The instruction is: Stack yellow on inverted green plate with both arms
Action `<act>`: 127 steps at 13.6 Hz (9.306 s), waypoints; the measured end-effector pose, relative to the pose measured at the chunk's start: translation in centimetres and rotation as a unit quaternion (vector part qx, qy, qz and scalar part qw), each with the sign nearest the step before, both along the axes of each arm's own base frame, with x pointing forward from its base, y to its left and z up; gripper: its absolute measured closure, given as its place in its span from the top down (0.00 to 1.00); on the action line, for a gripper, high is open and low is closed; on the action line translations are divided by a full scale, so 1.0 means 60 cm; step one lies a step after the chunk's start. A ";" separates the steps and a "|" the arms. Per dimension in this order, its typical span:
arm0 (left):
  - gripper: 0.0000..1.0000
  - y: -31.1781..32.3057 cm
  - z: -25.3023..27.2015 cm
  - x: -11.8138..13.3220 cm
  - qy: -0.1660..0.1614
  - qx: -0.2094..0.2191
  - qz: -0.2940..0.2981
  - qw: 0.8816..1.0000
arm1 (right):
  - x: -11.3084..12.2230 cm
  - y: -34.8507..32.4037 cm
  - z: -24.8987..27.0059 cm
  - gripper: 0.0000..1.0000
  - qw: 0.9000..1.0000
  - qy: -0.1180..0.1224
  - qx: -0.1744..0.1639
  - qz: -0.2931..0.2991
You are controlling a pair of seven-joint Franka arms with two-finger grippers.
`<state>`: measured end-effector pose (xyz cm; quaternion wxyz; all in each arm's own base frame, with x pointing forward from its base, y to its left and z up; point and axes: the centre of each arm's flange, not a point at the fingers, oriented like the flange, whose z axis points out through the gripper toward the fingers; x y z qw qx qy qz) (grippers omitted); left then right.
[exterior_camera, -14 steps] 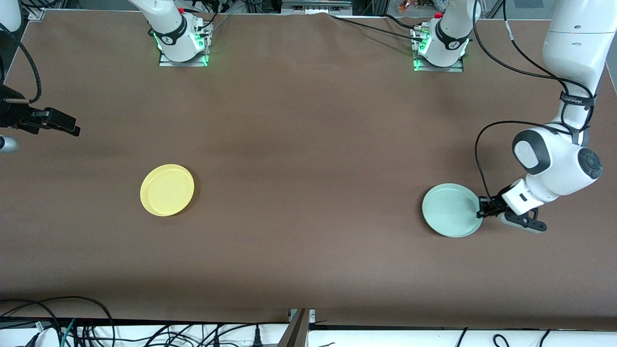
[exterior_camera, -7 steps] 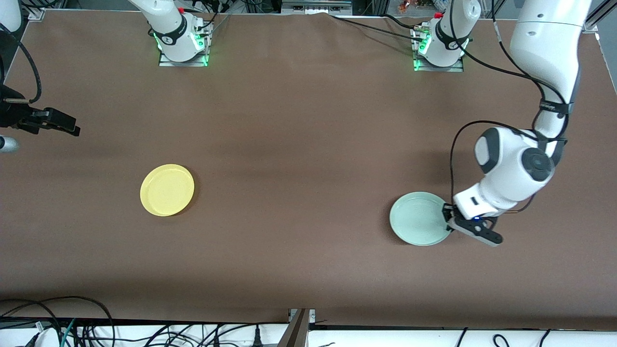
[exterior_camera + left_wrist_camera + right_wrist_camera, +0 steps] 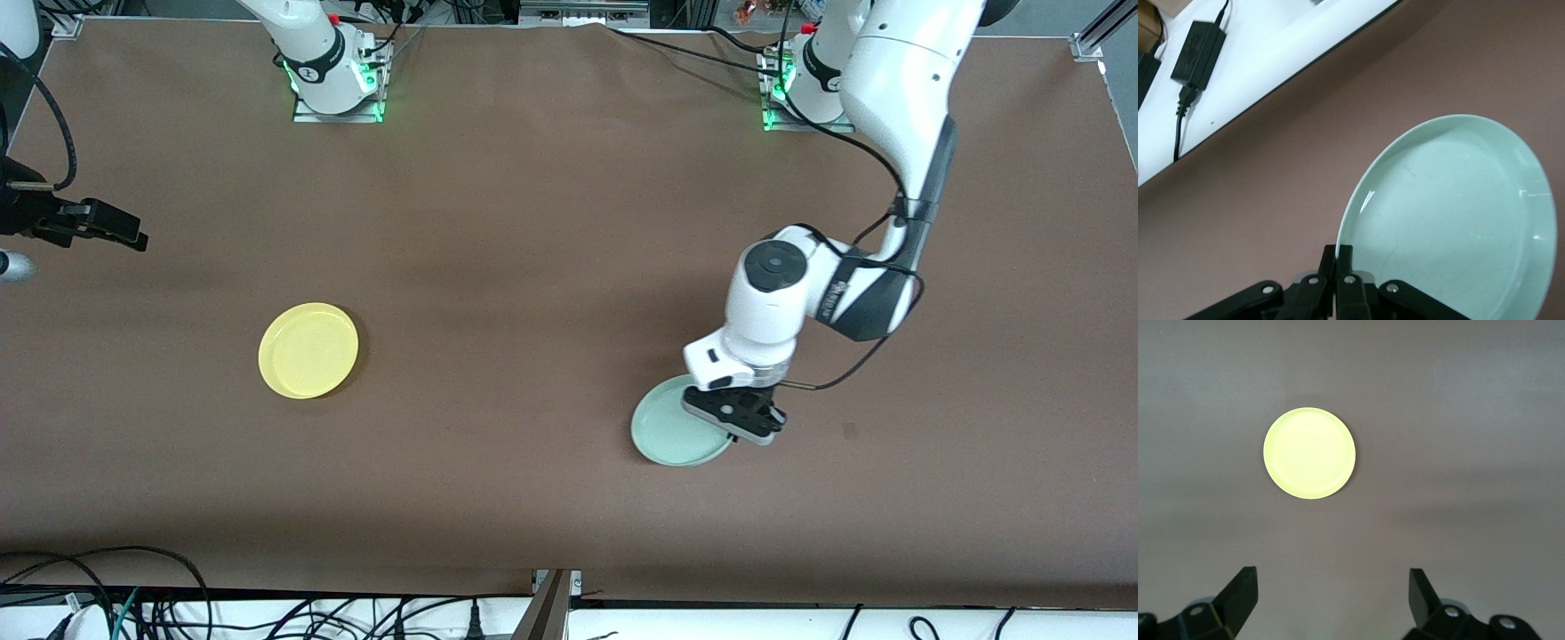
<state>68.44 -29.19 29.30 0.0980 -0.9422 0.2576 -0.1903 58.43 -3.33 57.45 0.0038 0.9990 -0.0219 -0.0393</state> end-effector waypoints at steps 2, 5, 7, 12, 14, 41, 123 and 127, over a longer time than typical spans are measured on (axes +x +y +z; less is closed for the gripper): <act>0.03 -0.049 -0.007 -0.001 -0.017 0.018 -0.020 0.999 | 0.000 0.000 0.000 1.00 1.000 0.000 0.000 0.000; 0.03 -0.112 0.004 -0.002 -0.054 0.086 -0.055 0.993 | 0.000 0.000 0.000 1.00 1.000 0.000 0.000 0.000; 0.03 -0.169 0.015 -0.021 -0.077 0.132 -0.065 0.986 | 0.000 0.000 0.000 1.00 1.000 0.000 0.000 0.000; 0.03 -0.278 0.034 -0.072 -0.161 0.273 -0.103 0.943 | -0.001 0.000 -0.001 1.00 1.000 0.003 0.000 0.000; 0.03 -0.302 0.027 -0.088 -0.183 0.306 -0.124 0.926 | -0.001 -0.001 -0.001 1.00 1.000 0.003 0.000 -0.001; 0.95 -0.517 -0.167 -0.344 0.009 0.092 0.006 0.996 | -0.003 -0.007 -0.004 1.00 1.000 0.009 -0.001 -0.004; 1.00 0.516 0.431 -0.094 0.222 -0.124 0.270 0.929 | 0.140 0.625 -0.408 0.96 0.978 -0.077 0.077 -0.179; 1.00 0.516 0.431 -0.094 0.222 -0.124 0.271 0.929 | 0.183 0.430 -0.301 1.00 0.986 -0.080 0.012 -0.144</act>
